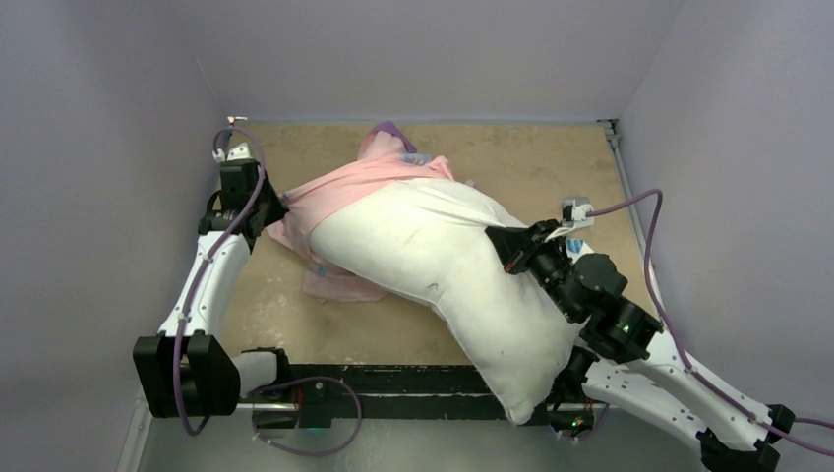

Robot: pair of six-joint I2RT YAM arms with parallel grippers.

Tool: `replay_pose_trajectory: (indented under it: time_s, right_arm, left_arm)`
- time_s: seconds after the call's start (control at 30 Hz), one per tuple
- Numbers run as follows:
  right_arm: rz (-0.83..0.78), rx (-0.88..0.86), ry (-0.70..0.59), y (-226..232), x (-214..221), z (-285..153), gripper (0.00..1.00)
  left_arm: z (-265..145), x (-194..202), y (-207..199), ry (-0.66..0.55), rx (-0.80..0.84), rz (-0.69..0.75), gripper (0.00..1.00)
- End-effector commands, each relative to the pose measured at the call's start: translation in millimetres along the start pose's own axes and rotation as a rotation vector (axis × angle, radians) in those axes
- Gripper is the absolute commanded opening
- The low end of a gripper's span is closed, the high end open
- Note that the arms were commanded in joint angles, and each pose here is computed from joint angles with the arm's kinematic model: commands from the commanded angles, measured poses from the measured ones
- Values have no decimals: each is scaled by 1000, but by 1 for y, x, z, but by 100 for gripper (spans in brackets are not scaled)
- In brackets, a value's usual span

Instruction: Remove the pillowcase from the pillow

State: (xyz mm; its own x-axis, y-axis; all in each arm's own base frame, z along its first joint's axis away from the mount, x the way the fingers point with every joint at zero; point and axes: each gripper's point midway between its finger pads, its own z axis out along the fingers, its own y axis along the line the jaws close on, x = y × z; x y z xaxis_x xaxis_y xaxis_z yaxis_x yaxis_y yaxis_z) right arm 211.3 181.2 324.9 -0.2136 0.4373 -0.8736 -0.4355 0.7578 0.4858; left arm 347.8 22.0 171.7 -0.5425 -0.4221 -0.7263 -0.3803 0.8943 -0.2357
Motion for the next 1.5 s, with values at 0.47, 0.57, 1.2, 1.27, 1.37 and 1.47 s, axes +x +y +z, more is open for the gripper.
replay_pose_trajectory:
  time_s: [0.47, 0.57, 1.2, 1.27, 1.37, 1.47]
  right_arm:
    - [-189, -285, 33, 67, 15, 73, 0]
    - [-199, -336, 17, 72, 18, 69, 0]
    - [-210, -368, 40, 74, 29, 69, 0]
    - [-213, -358, 37, 73, 28, 70, 0]
    - [-210, -356, 25, 73, 23, 69, 0]
    - [-197, -330, -13, 72, 8, 65, 0]
  left_arm:
    - [-32, -24, -56, -95, 199, 188, 65]
    - [-47, -29, -107, -63, 368, 230, 69]
    - [26, 35, -159, 233, 432, 389, 62]
    - [33, 36, -146, 223, 369, 409, 46]
    - [46, 19, -114, 172, 204, 404, 13]
    - [52, -5, -80, 110, 100, 297, 0]
